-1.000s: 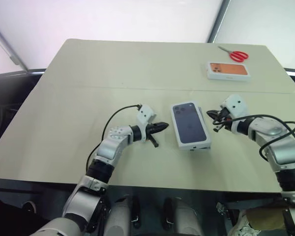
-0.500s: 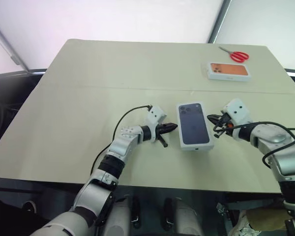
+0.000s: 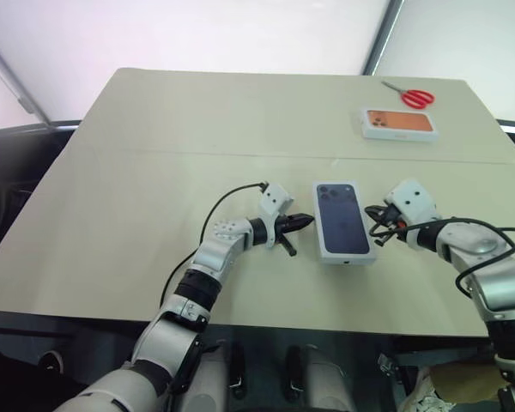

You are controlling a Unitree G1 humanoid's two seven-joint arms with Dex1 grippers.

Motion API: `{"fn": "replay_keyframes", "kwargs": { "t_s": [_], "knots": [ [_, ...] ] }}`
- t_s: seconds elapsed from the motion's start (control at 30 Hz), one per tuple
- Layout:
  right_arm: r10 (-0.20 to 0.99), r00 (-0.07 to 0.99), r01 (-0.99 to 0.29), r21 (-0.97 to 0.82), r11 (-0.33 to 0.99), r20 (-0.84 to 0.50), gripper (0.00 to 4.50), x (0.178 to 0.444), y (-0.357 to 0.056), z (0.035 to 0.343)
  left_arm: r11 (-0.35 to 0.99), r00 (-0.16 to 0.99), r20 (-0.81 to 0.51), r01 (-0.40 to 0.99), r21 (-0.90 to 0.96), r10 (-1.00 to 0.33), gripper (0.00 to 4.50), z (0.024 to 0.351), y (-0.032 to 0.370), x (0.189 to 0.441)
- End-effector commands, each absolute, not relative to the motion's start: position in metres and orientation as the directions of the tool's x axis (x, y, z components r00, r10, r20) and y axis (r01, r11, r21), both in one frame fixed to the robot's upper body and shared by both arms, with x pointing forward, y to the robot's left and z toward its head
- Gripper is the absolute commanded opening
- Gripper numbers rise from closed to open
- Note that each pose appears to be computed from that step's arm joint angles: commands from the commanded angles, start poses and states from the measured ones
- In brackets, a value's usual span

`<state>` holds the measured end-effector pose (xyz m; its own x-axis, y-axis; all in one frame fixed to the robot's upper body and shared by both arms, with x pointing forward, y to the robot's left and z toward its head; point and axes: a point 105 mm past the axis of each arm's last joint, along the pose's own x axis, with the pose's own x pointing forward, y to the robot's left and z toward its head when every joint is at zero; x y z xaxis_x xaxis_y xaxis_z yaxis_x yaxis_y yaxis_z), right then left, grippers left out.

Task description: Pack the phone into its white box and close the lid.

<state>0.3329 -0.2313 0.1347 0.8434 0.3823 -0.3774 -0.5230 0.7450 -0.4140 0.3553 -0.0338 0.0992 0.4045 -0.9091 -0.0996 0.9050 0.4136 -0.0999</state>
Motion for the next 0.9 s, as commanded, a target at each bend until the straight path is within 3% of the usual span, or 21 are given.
{"fn": "replay_keyframes", "kwargs": {
  "t_s": [0.03,0.2,0.37,0.47,0.67,0.8,0.9],
  "knots": [
    [0.434,0.819,-0.567,-0.41,0.715,-0.375,0.06,0.33,-0.216,0.133,0.375,0.374,-0.055,0.927,-0.011,-0.926,0.0,0.119,-0.047,0.349],
    [0.423,0.827,-0.556,-0.438,0.706,-0.37,0.06,0.333,-0.219,0.138,0.402,0.402,-0.046,0.916,0.006,-0.915,0.0,0.124,-0.039,0.355],
    [0.379,0.903,-0.428,-0.487,0.761,-0.203,0.06,0.358,-0.231,0.185,0.434,0.434,0.028,0.901,-0.016,-0.9,0.0,0.154,-0.035,0.372],
    [0.404,0.901,-0.429,-0.479,0.766,-0.161,0.06,0.368,-0.222,0.194,0.452,0.451,0.032,0.892,0.015,-0.892,0.0,0.163,-0.043,0.382],
    [0.421,0.881,-0.472,-0.483,0.738,-0.218,0.06,0.387,-0.203,0.171,0.48,0.487,-0.092,0.873,0.089,-0.868,0.0,0.142,-0.066,0.396],
    [0.428,0.816,-0.574,-0.455,0.681,-0.388,0.06,0.37,-0.202,0.129,0.427,0.445,-0.165,0.894,0.137,-0.88,0.0,0.12,-0.069,0.388],
    [0.488,0.744,-0.656,-0.363,0.661,-0.455,0.06,0.345,-0.202,0.116,0.336,0.361,-0.214,0.931,0.143,-0.908,0.0,0.104,-0.064,0.376]
  ]
}}
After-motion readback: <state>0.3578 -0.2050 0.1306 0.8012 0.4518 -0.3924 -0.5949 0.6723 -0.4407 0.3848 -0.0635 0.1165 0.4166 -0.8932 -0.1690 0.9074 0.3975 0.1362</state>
